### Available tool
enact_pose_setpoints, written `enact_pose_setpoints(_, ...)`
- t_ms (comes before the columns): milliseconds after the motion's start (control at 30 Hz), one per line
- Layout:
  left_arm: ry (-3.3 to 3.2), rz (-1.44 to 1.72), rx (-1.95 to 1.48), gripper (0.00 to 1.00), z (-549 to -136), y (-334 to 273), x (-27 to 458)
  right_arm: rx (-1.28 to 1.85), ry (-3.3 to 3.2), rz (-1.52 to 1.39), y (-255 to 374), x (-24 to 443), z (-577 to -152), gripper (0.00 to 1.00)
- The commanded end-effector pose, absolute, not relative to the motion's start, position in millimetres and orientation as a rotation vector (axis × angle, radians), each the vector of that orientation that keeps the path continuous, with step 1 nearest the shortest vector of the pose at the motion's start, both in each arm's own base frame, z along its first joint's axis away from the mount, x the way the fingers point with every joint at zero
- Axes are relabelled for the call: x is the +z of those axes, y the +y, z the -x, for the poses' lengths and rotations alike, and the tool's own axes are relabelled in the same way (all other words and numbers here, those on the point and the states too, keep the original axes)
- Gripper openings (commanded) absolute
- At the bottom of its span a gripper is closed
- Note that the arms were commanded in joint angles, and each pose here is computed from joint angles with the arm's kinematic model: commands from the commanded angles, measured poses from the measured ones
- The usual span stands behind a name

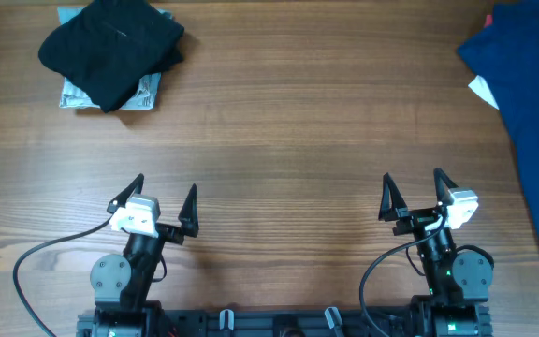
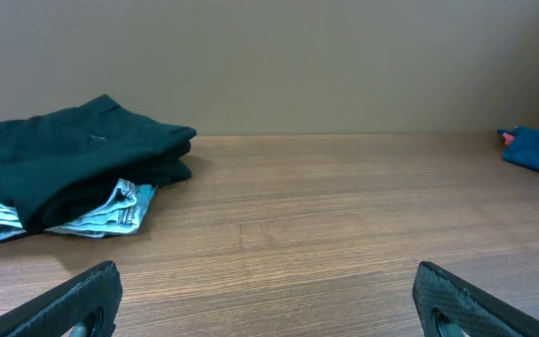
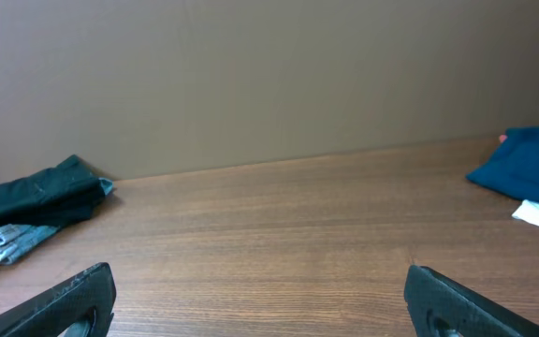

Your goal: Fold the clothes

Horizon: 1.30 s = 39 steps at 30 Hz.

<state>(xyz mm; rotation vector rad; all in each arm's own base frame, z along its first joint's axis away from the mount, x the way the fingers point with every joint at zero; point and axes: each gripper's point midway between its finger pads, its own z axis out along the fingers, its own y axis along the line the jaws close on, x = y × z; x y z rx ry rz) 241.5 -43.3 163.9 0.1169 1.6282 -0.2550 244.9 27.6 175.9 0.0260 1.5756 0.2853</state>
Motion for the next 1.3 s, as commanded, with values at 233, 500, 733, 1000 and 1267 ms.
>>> enact_pose_setpoints(233,1.626,-0.091,-0.182,1.0,-243.8,-28.6,161.3,0.263,1.563,-0.023,25.6,178.2,-244.8,1.0)
enact_pose_setpoints(500,1.626,-0.091,-0.182,1.0,-243.8,-28.6,161.3,0.263,1.563,-0.024,25.6,178.2,-244.8,1.0)
enact_pose_setpoints(733,1.626,-0.091,-0.182,1.0,-243.8,-28.6,161.3,0.263,1.563,-0.023,25.6,178.2,-244.8,1.0)
enact_pose_setpoints(1000,1.626,-0.091,-0.182,1.0,-243.8,-28.6,161.3,0.263,1.563,-0.024,25.6,178.2,-244.8,1.0)
enact_pose_setpoints(1267,1.626,-0.09,-0.182,1.0,-243.8,-28.6,161.3,0.263,1.563,-0.024,25.6,178.2,-244.8,1.0)
